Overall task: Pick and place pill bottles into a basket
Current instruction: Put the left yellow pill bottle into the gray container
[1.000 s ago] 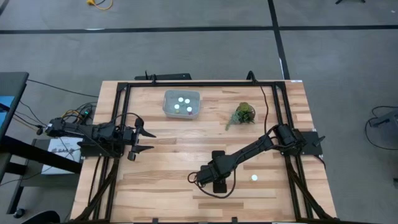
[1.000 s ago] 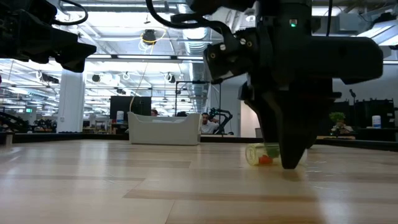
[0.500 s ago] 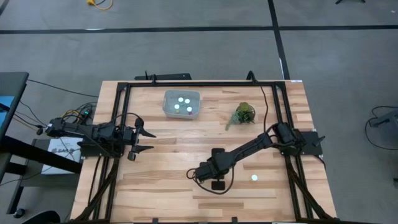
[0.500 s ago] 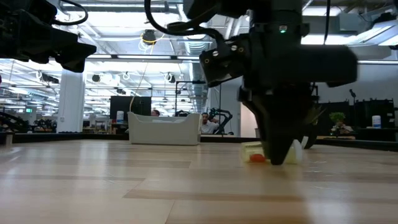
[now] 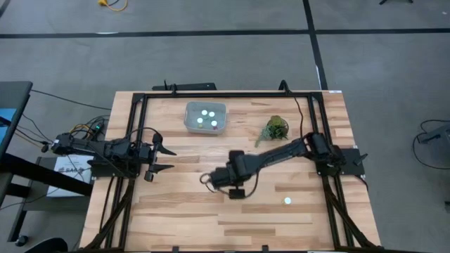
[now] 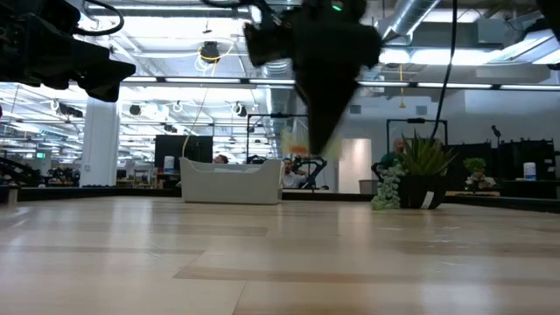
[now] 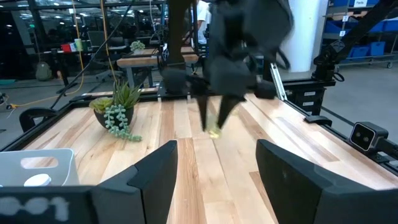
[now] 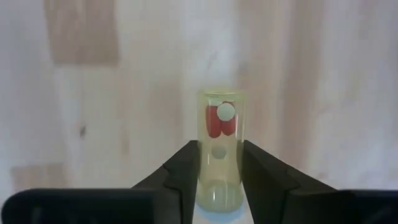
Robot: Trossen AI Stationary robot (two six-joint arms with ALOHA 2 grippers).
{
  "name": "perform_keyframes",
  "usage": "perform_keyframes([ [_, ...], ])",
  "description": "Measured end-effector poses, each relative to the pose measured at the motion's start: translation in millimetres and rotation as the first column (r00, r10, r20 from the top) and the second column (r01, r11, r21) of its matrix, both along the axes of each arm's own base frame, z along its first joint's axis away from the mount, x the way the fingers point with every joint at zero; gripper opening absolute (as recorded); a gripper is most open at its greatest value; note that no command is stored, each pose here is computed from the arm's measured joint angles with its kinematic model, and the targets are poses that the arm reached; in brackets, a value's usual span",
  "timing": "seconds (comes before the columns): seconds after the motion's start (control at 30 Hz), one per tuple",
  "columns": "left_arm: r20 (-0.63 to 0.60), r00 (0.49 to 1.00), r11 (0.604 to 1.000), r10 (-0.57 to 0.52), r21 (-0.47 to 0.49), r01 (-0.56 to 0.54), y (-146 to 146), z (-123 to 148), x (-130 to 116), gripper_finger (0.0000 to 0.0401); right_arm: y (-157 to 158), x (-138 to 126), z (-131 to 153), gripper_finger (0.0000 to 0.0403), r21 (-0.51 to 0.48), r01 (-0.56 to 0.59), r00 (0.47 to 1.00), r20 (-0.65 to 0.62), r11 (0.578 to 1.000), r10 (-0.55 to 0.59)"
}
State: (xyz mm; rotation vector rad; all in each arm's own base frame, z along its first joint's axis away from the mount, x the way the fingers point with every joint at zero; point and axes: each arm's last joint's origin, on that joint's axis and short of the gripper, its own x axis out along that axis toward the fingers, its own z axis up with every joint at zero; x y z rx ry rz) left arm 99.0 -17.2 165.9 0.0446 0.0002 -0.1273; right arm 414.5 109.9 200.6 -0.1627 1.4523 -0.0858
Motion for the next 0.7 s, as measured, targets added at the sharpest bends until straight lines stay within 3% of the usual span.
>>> perform_keyframes([
  [0.47, 0.000, 1.000, 1.000, 0.000, 0.000, 0.000, 0.0, 0.0, 0.0, 0.0208, -111.6, 35.1, 79.4, 0.0100, -0.186, 0.013, 0.978, 0.209, 0.982, 0.026],
  [0.7, -0.001, 1.000, 1.000, 0.000, 0.000, 0.000, 0.0, -0.1, 0.0, 0.0208, -140.6, 35.9, 84.8, 0.0101, -0.364, -0.065, 0.981, 0.146, 0.929, 0.126],
])
